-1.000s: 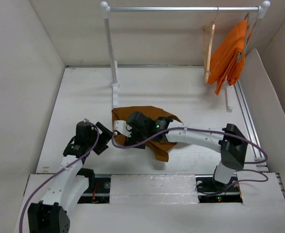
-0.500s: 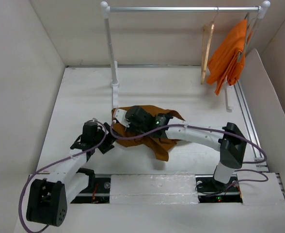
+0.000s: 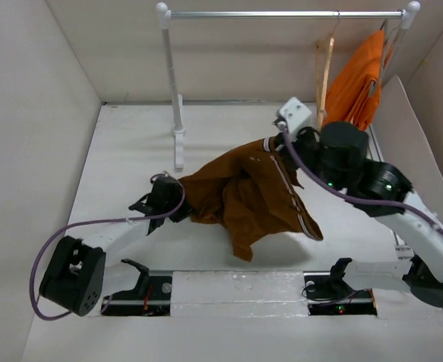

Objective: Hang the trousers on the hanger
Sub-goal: Flatten out the trousers at the center of the board.

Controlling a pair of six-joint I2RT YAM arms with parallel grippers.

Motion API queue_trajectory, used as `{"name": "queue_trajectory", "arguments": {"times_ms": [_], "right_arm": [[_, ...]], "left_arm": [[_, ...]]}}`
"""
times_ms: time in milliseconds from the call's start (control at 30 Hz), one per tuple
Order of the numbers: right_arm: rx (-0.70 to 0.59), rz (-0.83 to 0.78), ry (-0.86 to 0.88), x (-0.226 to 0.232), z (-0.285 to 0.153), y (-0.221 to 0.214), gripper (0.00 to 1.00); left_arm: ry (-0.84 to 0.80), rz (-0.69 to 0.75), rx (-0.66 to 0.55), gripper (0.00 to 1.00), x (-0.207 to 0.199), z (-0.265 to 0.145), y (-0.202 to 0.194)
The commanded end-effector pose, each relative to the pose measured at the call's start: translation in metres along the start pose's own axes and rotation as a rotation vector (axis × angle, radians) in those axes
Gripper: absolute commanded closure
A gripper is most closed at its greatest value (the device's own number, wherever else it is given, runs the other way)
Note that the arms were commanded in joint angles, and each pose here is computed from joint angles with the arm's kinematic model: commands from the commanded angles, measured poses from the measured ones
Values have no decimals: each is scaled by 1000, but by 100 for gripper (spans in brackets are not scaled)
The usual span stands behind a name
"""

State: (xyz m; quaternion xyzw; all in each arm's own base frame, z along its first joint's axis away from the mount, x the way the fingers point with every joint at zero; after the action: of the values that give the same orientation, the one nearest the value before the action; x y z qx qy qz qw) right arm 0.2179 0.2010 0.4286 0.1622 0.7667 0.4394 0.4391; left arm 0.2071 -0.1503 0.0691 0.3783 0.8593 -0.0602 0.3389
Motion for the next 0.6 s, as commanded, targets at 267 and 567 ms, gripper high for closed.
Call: {"name": "queue_trajectory", "arguments": {"times_ms": [267, 567], "right_arm": [[-269, 218, -43, -77, -175, 47, 100], [218, 161, -109, -41, -105, -44, 100]], "left_arm": [[-134, 19, -977, 100, -100, -293, 157], [-35, 111, -997, 100, -116, -313, 170]]}}
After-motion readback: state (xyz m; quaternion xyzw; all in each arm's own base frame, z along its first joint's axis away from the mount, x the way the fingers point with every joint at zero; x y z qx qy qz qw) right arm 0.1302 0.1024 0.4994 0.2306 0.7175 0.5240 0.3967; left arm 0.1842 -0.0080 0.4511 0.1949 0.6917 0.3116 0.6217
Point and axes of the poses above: each gripper's point midway between its finger pads, its own z axis out along the fingers, its own x axis along the line the jaws close on, y = z × x, the point moved 5 cm from there along -z, back along the fingers, and after that the axes turned 13 degrees about -z, right-handed, at the moved point
